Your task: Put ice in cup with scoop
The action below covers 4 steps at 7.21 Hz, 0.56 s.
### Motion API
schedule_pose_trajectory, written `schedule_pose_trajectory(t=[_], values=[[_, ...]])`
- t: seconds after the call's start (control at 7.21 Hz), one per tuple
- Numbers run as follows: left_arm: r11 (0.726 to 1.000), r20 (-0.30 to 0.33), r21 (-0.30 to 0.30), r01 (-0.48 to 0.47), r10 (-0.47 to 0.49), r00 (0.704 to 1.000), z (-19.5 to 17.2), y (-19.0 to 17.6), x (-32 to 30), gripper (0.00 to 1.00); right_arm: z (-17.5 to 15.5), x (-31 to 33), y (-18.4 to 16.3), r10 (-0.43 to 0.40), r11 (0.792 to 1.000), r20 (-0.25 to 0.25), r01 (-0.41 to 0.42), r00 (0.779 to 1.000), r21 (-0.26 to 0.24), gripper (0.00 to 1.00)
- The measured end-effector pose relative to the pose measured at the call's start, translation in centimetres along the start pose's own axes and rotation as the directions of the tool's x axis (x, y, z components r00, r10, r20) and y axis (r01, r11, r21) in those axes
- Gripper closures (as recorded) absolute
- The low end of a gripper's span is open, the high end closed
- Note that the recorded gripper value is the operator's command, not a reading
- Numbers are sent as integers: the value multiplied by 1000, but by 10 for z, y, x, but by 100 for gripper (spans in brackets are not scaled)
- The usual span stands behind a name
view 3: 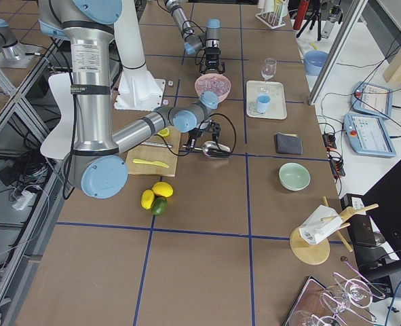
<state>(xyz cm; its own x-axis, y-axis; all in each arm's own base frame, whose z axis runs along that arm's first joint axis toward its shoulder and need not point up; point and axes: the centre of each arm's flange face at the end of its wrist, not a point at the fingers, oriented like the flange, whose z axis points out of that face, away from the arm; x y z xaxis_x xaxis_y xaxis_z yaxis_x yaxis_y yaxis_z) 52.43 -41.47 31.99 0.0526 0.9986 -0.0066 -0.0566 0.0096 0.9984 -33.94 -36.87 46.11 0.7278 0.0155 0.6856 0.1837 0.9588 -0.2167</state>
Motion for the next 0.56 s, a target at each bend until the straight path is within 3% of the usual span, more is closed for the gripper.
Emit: schedule_pose_trajectory(t=[0.28,0.42,0.56], values=[[1000,0,0,1,-1,1000,0,0,0,0,-5,-7,-1,-8,1000,8,8,1000,11,0],[1000,0,2,1,-1,1000,-1,0,0,0,-13,-13,-7,-15,999,8,14,1000,46,0],[1000,2,3,2,-2,1000,-2,-1,0,0,-28,-16,-19,-16,993,-6,17,1000,119,0]])
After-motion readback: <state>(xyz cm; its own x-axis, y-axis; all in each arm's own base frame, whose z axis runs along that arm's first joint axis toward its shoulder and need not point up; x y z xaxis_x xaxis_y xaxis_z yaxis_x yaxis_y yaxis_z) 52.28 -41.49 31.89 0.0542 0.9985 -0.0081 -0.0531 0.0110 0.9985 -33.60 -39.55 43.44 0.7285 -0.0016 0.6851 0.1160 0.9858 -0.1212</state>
